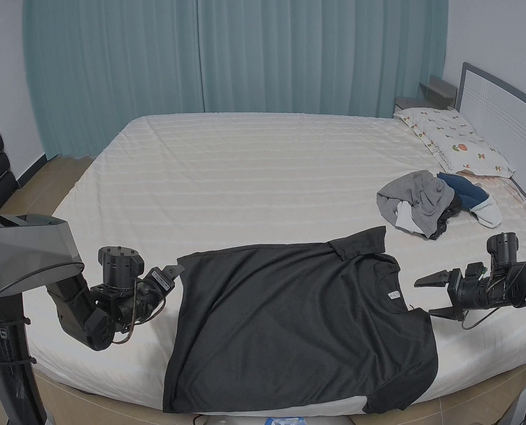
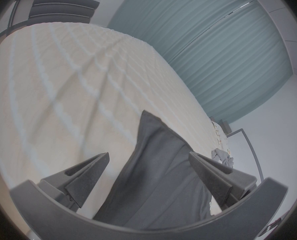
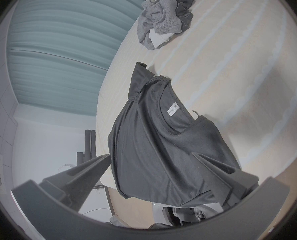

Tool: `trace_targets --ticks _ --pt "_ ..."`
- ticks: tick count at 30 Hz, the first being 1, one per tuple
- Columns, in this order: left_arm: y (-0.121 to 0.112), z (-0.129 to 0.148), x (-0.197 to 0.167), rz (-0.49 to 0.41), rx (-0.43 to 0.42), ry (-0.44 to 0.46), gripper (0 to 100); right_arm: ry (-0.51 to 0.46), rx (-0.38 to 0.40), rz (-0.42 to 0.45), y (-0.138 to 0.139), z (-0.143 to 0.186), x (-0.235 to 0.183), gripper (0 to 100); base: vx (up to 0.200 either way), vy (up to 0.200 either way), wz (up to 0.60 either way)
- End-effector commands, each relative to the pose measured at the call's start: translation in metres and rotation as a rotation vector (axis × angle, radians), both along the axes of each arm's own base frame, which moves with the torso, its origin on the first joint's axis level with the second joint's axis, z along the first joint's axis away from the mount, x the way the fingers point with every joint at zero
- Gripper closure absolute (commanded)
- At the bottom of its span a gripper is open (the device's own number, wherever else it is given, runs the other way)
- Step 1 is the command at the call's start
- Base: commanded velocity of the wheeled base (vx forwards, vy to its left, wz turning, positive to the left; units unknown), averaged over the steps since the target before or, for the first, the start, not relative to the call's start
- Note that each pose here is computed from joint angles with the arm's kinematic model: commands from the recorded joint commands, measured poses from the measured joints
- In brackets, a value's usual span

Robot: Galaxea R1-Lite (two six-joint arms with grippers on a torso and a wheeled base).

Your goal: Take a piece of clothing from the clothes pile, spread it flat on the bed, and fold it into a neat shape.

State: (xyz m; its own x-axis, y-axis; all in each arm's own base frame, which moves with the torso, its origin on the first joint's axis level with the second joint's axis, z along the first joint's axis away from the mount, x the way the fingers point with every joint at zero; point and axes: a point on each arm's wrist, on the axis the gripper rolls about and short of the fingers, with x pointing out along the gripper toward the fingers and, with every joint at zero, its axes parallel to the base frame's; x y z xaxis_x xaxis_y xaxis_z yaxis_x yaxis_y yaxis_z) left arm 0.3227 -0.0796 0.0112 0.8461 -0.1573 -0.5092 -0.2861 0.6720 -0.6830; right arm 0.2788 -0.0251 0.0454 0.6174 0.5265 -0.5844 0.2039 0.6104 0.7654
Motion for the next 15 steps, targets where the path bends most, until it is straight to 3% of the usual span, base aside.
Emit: trace_targets --ticks 1,10,15 --pt "-0.004 -0.007 0.029 0.012 0.001 -0.044 0 0.021 -0.020 -0.016 0.001 -0.006 0.002 0 0.000 0.000 0.00" --pt "-0.014 -0.017 0.079 0.009 0.019 -0.041 0 0.004 -0.046 -0.029 0.003 -0.016 0.008 0 0.000 0.000 0.00" --pt "-0.010 -0.041 0.106 -0.031 0.144 -0.031 0 0.004 -0.077 -0.052 0.004 -0.023 0.012 0 0.000 0.000 0.00"
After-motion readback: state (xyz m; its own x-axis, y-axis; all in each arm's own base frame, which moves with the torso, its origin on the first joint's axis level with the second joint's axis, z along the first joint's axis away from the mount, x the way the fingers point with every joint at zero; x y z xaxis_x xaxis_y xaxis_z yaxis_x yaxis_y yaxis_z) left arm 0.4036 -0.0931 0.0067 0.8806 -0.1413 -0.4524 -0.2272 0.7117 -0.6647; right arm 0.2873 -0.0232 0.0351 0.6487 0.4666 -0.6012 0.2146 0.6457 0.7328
